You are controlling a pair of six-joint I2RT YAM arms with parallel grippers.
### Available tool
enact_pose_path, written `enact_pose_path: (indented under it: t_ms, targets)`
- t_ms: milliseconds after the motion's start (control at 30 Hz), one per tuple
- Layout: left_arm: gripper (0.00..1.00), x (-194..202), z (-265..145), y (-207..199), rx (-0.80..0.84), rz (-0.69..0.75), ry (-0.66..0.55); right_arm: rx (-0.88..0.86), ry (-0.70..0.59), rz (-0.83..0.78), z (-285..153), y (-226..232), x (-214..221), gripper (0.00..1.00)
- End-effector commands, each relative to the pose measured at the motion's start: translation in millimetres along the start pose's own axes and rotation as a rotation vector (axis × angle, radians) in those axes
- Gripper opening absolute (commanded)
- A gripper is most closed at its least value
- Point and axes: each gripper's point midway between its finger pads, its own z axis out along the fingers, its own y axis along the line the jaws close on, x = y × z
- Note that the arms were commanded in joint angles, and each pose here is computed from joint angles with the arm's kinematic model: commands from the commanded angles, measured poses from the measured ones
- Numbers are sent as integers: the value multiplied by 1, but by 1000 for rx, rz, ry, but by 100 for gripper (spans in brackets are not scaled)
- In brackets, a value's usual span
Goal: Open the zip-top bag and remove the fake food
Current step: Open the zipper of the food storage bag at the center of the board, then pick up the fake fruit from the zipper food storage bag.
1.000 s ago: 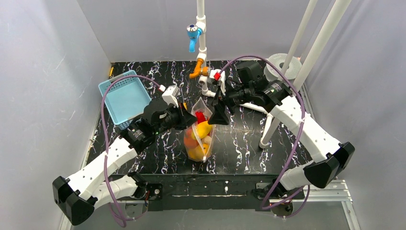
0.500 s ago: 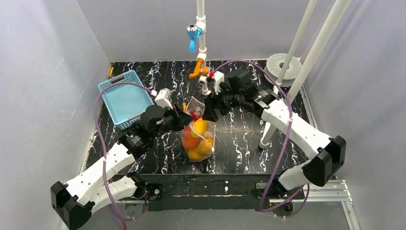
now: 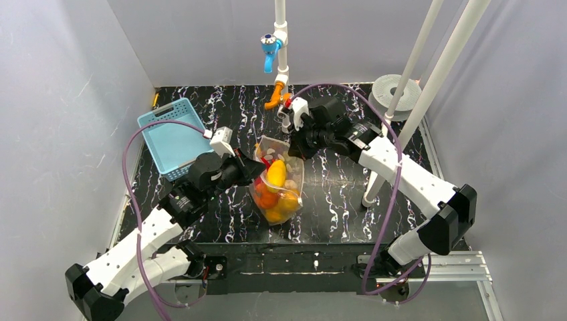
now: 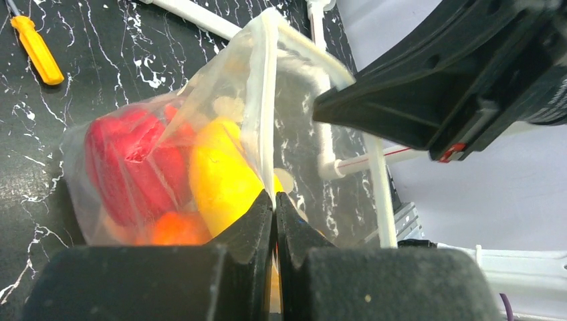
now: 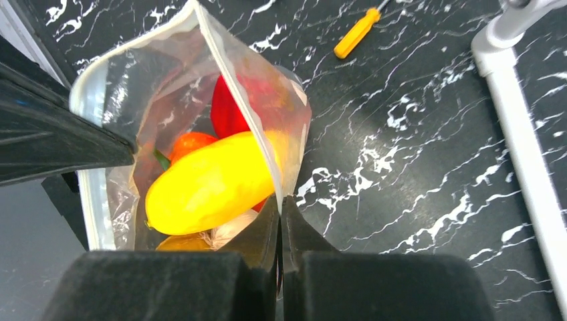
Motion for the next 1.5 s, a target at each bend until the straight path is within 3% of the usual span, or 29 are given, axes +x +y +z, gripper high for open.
enact_pose_path:
  t_ms: [0, 333, 533, 800, 1033, 1133, 1300, 1467]
  targets:
    - [0, -9, -7, -2, 19, 4, -55, 55, -151, -121, -35, -1, -58, 1]
    - [3, -2, 15, 0, 6, -7, -9, 149, -187, -237, -62, -12, -72, 1]
    - [12, 34, 33, 42, -102, -4, 86, 206, -130, -235, -41, -30, -50, 1]
    - [21, 49, 20, 69, -166, -1, 109, 76, -53, -240, -9, -3, -22, 1]
    - [44, 61, -5, 80, -176, 0, 129, 24, 3, -234, 18, 12, -8, 1]
    - [65, 63, -18, 63, -84, 27, 155, 25, 10, -233, 22, 12, -9, 1]
    - [76, 55, -37, 13, 179, 67, 148, 28, 20, -231, 25, 11, -7, 1]
    - [83, 49, -40, -18, 271, -40, 187, 29, 23, -229, 27, 11, -8, 1]
